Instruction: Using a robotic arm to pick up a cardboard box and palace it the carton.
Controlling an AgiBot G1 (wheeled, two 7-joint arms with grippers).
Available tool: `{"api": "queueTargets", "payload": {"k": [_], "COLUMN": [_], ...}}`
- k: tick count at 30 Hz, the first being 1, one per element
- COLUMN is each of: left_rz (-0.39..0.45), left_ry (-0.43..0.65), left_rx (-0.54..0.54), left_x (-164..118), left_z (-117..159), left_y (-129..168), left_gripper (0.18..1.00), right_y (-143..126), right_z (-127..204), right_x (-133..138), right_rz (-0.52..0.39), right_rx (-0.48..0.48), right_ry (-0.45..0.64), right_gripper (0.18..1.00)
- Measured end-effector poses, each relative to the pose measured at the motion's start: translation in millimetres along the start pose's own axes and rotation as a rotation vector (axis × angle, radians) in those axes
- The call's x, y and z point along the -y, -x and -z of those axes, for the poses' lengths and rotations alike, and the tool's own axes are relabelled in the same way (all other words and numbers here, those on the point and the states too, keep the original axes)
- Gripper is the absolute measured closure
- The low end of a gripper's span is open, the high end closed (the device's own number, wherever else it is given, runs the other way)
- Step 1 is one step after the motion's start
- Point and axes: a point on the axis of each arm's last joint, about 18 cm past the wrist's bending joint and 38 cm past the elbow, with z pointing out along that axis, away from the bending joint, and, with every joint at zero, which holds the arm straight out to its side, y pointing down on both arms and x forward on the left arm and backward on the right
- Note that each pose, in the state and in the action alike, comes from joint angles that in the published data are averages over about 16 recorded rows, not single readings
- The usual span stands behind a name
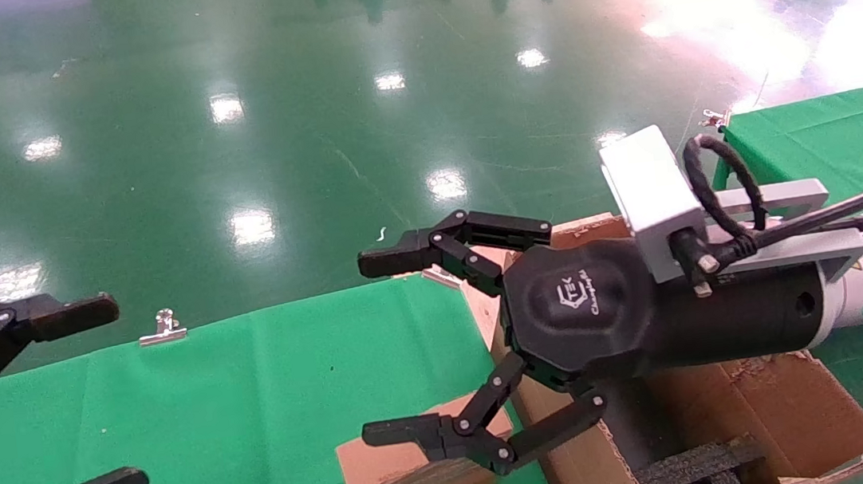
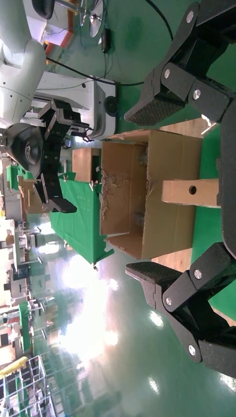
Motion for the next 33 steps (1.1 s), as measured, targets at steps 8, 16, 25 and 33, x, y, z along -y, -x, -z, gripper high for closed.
{"api": "queueTargets", "payload": {"k": [8,16,25,33], "left_rz": [0.000,0.000,0.000,0.000], "left_ry": [0.000,0.000,0.000,0.000], "left_rx": [0.000,0.000,0.000,0.000], "left_x": [0.0,0.0,0.0,0.0], "left_z": [0.0,0.0,0.0,0.0], "left_y": [0.0,0.0,0.0,0.0], "left_gripper": [0.187,0.214,0.310,0.466], "right_y": [0.2,0.2,-6.4,-21.0], "right_z": [-0.1,-3.8,-18.9,-38.3], "right_x": [-0.1,-4.6,-30.4,-63.8], "right_rz": [0.001,0.019,0.064,0.109], "right_rx": [0.001,0.015,0.060,0.114], "right_ry": [0.001,0.043,0.226,0.446], "right_gripper": [0.178,0.178,0.178,0.178]}}
